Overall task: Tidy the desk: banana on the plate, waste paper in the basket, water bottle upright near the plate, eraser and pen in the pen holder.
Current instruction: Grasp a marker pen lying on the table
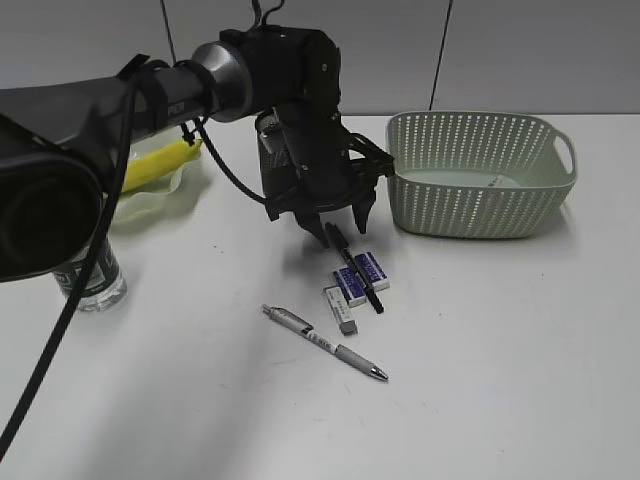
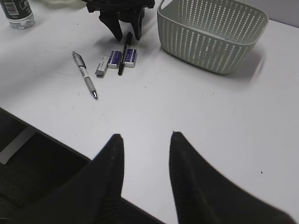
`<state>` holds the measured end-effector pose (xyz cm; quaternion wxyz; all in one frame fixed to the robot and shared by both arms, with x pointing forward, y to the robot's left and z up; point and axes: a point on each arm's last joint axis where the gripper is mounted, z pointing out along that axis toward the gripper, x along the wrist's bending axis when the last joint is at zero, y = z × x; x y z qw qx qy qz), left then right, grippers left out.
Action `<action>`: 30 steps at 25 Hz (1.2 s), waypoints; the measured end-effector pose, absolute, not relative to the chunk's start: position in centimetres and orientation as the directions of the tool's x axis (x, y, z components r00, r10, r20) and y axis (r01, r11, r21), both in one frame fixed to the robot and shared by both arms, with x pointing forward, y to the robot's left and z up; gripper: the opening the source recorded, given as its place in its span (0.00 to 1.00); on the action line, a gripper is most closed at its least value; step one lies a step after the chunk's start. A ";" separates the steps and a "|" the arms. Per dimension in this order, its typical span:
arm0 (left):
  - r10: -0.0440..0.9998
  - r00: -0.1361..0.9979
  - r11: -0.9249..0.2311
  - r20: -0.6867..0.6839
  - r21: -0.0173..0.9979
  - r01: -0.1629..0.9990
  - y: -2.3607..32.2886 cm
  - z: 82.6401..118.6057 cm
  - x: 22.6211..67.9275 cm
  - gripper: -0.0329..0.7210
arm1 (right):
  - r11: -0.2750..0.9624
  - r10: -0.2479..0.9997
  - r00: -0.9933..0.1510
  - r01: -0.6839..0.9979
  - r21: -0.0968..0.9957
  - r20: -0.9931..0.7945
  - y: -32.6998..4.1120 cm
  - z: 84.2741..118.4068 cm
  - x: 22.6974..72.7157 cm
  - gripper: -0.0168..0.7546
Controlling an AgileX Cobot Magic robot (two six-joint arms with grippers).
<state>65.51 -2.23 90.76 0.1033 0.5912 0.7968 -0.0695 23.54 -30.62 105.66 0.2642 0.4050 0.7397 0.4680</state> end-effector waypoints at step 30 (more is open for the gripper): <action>0.924 -0.302 0.323 -0.236 0.053 0.945 -2.0 90.2 66.5 0.53 | 0.233 0.846 -0.532 0.351 0.907 -0.012 -30.6 105.7 23.5 0.38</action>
